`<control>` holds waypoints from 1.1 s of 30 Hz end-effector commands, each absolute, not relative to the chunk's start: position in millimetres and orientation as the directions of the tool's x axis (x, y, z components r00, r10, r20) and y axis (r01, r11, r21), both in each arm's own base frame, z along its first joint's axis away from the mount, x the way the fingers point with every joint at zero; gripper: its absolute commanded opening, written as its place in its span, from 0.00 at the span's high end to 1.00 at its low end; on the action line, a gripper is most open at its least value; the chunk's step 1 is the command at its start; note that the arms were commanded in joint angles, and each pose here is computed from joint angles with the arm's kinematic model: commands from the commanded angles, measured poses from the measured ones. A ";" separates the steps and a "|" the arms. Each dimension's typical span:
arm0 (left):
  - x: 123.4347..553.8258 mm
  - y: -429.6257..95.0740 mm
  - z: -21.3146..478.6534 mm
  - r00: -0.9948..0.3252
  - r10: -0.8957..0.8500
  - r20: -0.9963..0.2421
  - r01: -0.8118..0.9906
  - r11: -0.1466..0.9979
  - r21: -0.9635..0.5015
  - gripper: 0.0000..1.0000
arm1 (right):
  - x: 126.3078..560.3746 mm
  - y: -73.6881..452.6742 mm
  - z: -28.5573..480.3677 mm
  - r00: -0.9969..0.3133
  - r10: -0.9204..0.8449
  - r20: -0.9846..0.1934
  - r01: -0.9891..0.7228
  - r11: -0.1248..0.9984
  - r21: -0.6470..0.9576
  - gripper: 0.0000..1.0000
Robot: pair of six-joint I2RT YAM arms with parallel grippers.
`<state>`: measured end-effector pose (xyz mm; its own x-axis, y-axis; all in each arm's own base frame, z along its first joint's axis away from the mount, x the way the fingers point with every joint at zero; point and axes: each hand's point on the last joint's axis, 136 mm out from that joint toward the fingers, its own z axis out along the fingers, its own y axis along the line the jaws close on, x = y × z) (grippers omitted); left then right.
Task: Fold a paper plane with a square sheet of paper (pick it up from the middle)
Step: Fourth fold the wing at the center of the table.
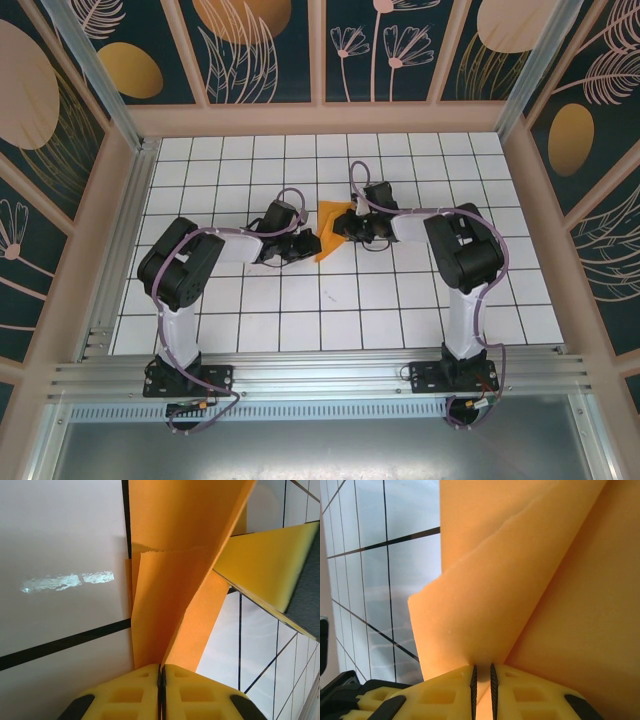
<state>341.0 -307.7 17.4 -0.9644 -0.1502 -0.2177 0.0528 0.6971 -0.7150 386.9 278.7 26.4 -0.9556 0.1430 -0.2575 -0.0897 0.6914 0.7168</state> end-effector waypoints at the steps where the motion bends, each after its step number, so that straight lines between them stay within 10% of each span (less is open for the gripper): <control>1: 334.4 -305.9 14.6 -0.969 -0.147 -0.198 0.039 0.701 -0.712 0.86 | 386.7 282.4 18.5 -0.960 0.114 -0.255 -0.101 0.709 0.698 0.81; 33: 421.0 -333.9 46.9 -0.930 -0.112 -0.351 0.176 0.702 -0.690 0.74 | 382.6 280.9 19.7 -0.956 0.099 -0.275 -0.128 0.705 0.698 0.81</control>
